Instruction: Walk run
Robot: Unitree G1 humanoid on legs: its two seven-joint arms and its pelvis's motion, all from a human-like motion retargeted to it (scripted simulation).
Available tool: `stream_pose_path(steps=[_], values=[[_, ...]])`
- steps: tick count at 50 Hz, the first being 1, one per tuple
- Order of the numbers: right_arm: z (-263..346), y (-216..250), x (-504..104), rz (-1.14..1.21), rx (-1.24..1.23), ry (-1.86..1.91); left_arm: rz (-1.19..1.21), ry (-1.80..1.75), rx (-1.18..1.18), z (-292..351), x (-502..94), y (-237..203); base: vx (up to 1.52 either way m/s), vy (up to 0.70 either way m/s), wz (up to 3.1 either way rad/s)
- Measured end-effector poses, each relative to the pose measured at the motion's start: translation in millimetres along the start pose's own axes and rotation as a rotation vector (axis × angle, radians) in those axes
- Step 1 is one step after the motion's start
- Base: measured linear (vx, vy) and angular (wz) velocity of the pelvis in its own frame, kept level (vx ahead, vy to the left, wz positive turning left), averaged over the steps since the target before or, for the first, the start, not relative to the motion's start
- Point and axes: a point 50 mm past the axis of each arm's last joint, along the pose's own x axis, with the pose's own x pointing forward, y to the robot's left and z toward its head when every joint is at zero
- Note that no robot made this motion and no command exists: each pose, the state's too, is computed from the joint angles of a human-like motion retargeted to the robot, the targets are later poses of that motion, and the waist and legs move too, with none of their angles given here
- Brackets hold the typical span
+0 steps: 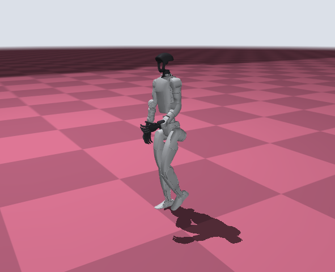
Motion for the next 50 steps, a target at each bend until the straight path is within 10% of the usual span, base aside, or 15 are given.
stream_pose_path(steps=[13,33,50], values=[[60,-11,-2,-0.019,-0.159,-0.222,0.077,-0.02,-0.017,-1,-12,11,0.6,-0.21,0.57],[-131,83,-29,0.191,-0.048,0.358,0.015,-0.051,0.03,16,10,8,0.77,-0.12,0.79],[-145,99,-37,0.265,-0.021,0.431,-0.06,-0.06,0.058,25,21,0,0.64,-0.27,1.04]])
